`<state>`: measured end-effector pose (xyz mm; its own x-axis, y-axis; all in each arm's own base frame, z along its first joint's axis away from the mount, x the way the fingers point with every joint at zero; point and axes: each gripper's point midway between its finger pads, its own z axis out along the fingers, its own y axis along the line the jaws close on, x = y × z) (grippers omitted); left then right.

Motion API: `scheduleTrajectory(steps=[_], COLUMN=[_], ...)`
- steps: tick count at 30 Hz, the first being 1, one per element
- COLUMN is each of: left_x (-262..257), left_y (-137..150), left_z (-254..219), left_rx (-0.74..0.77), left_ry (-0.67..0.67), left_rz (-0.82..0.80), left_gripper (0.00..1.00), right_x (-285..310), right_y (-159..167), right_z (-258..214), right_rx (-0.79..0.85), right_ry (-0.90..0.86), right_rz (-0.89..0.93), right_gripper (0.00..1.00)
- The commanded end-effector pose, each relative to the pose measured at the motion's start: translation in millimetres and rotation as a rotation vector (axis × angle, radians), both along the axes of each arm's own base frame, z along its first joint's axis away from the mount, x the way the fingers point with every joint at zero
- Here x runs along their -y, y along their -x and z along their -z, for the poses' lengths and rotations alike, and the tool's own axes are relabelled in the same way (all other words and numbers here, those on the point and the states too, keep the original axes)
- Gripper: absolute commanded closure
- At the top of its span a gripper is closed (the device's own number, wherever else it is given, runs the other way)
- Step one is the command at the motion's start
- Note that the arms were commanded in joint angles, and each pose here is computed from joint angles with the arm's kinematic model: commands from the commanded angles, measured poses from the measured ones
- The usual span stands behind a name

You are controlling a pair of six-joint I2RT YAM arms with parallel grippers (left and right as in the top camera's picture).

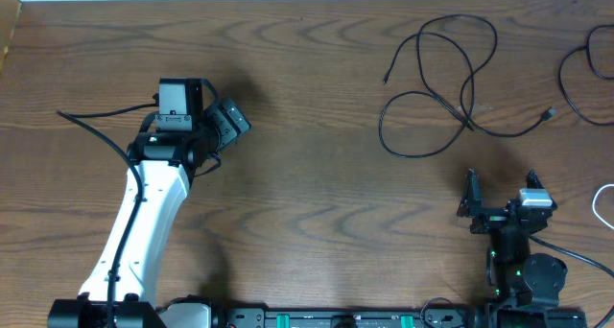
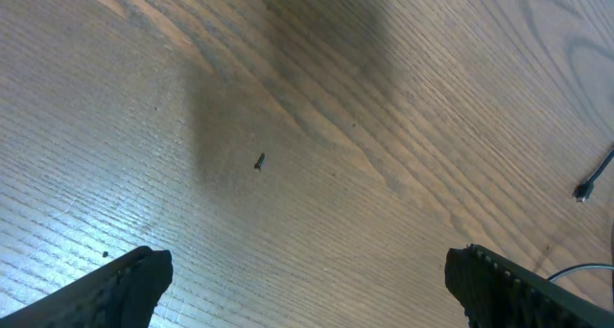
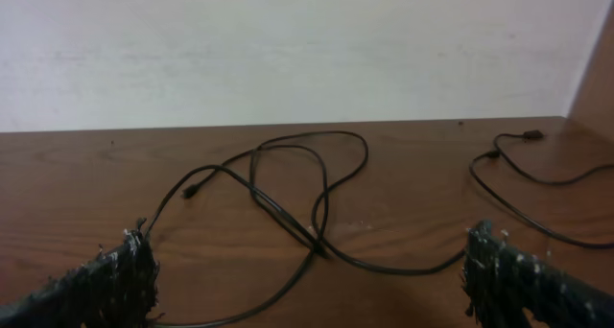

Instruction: Untangle cables

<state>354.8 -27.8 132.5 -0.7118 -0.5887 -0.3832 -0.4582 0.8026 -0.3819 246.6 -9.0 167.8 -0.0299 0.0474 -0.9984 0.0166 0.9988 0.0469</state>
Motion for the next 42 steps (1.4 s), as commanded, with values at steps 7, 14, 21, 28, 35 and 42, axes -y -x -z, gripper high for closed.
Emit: scheduleTrajectory(steps=[7, 14, 21, 28, 35, 42], left_x=[-1.7, -1.9, -1.9, -1.9, -1.9, -1.9], left_y=[-1.2, -1.2, -1.2, -1.2, -1.2, -1.2], left_z=[-5.8, -5.8, -5.8, -5.7, -5.8, -5.7], left_rx=[0.015, 0.015, 0.015, 0.015, 0.015, 0.015], left_ry=[-0.006, -0.006, -0.006, -0.006, -0.006, -0.006], left_rz=[-0.003, -0.004, -0.004, -0.004, -0.004, -0.004], left_gripper=[0.02, 0.02, 0.02, 0.02, 0.02, 0.02], right_x=[-1.6, -2.4, -18.1, -24.3, -24.3, -24.3], right_y=[0.5, 0.5, 0.6, 0.9, 0.9, 0.9], right_z=[11.0, 11.0, 10.9, 10.8, 10.8, 10.8], right_rx=[-0.043, -0.043, -0.043, -0.043, -0.043, -0.043], right_ry=[-0.014, -0.015, -0.013, -0.013, -0.013, -0.013], right_rz=[0.006, 0.003, -0.061, -0.086, -0.086, -0.086], right_gripper=[0.01, 0.01, 0.01, 0.01, 0.01, 0.01])
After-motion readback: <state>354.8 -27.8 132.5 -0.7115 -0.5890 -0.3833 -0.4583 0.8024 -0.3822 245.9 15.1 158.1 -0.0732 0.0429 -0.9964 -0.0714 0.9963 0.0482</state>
